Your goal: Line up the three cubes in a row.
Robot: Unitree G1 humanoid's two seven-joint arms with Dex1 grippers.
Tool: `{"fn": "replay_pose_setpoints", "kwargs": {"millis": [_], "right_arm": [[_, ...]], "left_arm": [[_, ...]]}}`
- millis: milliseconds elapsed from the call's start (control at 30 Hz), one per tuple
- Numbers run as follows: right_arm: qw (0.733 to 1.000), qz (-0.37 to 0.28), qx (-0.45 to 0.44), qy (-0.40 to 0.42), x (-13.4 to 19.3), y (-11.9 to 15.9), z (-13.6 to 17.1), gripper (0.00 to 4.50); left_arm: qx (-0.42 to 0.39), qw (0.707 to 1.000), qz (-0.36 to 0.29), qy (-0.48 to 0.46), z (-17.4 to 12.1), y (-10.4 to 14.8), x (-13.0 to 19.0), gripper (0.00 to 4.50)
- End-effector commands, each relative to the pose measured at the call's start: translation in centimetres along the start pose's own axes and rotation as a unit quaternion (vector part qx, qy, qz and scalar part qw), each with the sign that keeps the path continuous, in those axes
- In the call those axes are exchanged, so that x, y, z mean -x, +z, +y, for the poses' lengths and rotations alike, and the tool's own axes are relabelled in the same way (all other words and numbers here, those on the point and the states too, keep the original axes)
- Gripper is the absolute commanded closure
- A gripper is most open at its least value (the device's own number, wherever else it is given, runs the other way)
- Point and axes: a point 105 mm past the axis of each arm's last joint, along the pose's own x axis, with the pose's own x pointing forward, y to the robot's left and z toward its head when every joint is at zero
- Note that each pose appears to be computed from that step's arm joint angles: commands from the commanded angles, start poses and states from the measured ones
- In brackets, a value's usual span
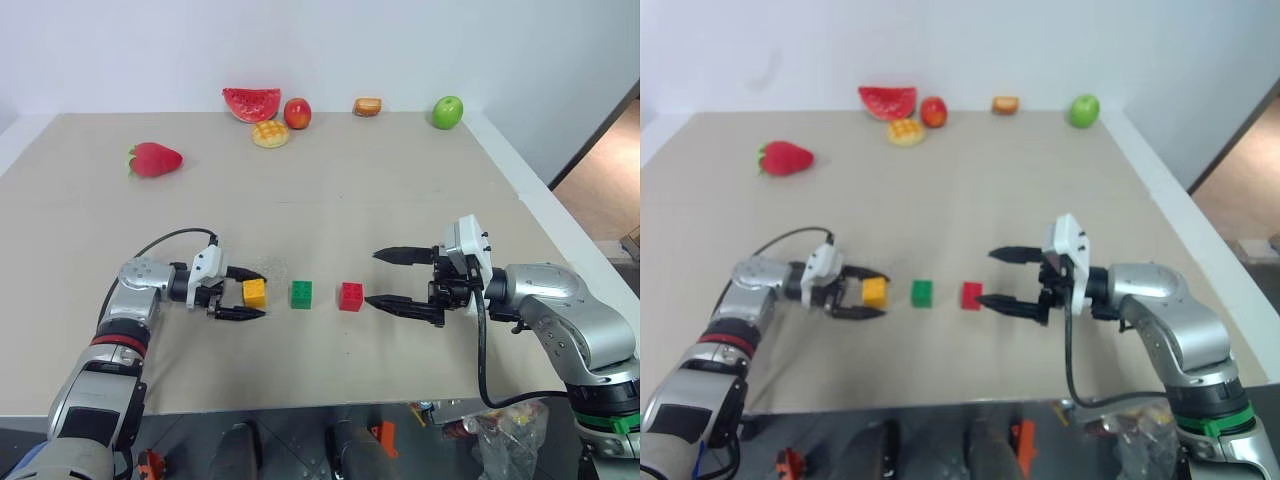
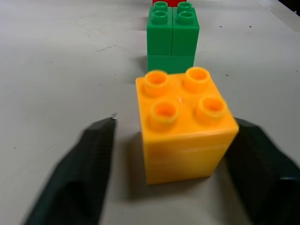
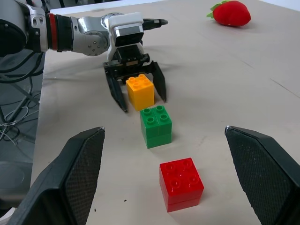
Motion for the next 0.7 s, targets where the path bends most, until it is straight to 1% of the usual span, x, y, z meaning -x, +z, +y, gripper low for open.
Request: {"fn": "replay_pose_setpoints", "kwargs": {"millis": [33,167,333,433,500,567,633,667,700], "right_arm": [[1.0,-0.009,0.022,-0.001,0.1,1.1,-0.1,0.23],[1.0,-0.014,0.022,-0.001,0.1,1.3,-0.2,0.23],[1.0,-0.015,0.023,0.001,0.1,1.5,-0.3,0.23],[1.0,-0.012,0.025,-0.005,0.4,1.4,-0.6,0.23],[0.999,-0.007,0.025,-0.025,0.7,1.0,-1.2,0.23],[0.997,-0.002,0.022,-0.078,1.1,0.1,-2.8,0.23],[0.982,0.004,0.017,-0.188,1.7,-1.6,-6.0,0.23],[0.973,0.007,0.005,-0.232,2.0,-2.6,-7.0,0.23],[0.966,0.009,-0.003,-0.259,2.3,-3.4,-7.6,0.23]], "left_arm": [[-0.004,1.0,0.018,0.022,0.3,-0.3,1.7,0.03],[-0.001,0.998,0.033,0.046,0.8,-0.2,3.6,0.03],[0.018,0.993,0.07,0.095,0.8,-0.2,8.7,0.03],[0.052,0.989,0.093,0.103,-0.6,-0.3,11.4,0.03],[0.096,0.982,0.094,0.13,-1.7,-0.3,13.1,0.03],[0.132,0.971,0.041,0.194,-1.5,0.8,13.6,0.03],[0.168,0.941,-0.021,0.293,-0.2,1.6,13.4,0.03],[0.179,0.924,-0.04,0.336,0.4,1.7,13.1,0.03],[0.188,0.911,-0.051,0.365,0.7,1.8,12.9,0.03]]}}
